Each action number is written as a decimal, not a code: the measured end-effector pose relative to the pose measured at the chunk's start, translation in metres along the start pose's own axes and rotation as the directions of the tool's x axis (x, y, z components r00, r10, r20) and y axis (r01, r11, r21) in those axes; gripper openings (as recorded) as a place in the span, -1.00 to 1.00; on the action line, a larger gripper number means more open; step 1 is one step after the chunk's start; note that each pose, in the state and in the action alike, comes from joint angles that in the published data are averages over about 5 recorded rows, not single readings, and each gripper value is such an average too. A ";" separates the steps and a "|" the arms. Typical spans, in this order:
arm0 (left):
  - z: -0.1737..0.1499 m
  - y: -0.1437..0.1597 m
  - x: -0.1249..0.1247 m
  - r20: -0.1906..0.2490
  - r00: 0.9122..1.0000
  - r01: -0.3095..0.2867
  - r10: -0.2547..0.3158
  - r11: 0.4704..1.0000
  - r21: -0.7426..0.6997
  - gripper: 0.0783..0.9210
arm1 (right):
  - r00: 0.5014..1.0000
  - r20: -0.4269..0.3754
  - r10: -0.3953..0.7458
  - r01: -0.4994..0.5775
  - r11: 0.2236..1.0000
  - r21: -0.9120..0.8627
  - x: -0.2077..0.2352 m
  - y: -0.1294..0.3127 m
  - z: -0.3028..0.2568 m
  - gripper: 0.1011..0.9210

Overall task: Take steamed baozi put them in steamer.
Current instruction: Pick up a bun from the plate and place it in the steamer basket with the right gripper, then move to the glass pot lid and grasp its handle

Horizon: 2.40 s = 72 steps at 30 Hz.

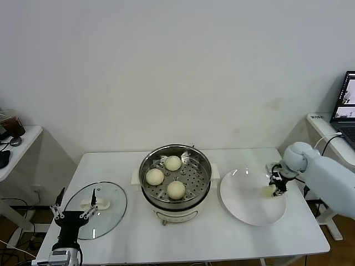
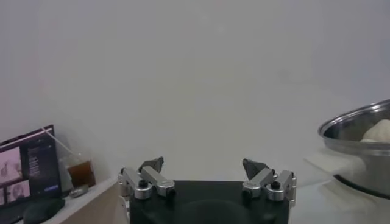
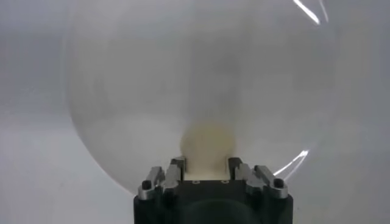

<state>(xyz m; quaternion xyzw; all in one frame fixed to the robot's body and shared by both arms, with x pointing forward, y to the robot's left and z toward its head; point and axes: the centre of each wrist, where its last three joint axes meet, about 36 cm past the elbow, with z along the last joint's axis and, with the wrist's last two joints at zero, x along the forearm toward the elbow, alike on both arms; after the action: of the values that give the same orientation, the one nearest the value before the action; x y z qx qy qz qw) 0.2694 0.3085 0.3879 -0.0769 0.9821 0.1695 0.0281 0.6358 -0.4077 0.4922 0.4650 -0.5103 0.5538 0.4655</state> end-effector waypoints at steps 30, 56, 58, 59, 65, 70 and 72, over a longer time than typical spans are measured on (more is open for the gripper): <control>-0.002 0.000 -0.012 0.019 1.000 -0.013 0.013 1.000 -0.002 0.77 | 0.957 0.269 0.109 -0.163 0.969 0.188 0.195 -0.023 -0.256 -0.14; 0.000 0.006 -0.011 0.023 1.000 0.007 -0.007 1.000 -0.010 0.77 | 0.970 0.217 0.113 -0.149 0.976 0.160 0.105 -0.034 -0.307 0.03; 0.000 0.006 -0.011 0.023 1.000 0.007 -0.007 1.000 -0.010 0.77 | 0.968 0.222 0.114 -0.150 0.977 0.153 0.107 -0.034 -0.306 0.17; 0.000 0.006 -0.011 0.023 1.000 0.008 -0.007 1.000 -0.010 0.77 | 0.968 0.225 0.114 -0.150 0.977 0.150 0.108 -0.034 -0.305 0.24; 0.000 0.005 -0.012 0.022 1.000 0.009 -0.008 1.000 -0.008 0.77 | 0.959 0.253 0.128 -0.165 0.978 0.129 0.125 -0.032 -0.299 0.64; 0.001 0.005 -0.012 0.021 1.000 0.008 -0.008 1.000 -0.009 0.77 | 0.942 0.301 0.151 -0.189 0.977 0.099 0.140 -0.022 -0.284 0.76; 0.001 0.005 -0.012 0.021 1.000 0.008 -0.008 1.000 -0.010 0.77 | 0.927 0.334 0.170 -0.207 0.975 0.078 0.144 -0.016 -0.276 0.76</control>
<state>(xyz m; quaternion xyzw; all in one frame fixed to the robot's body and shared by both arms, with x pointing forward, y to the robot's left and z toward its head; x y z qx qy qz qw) 0.2800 0.3151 0.3899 -0.0792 0.9806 0.1750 0.0388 0.6214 -0.1257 0.6241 0.5243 -0.5904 0.5393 0.2927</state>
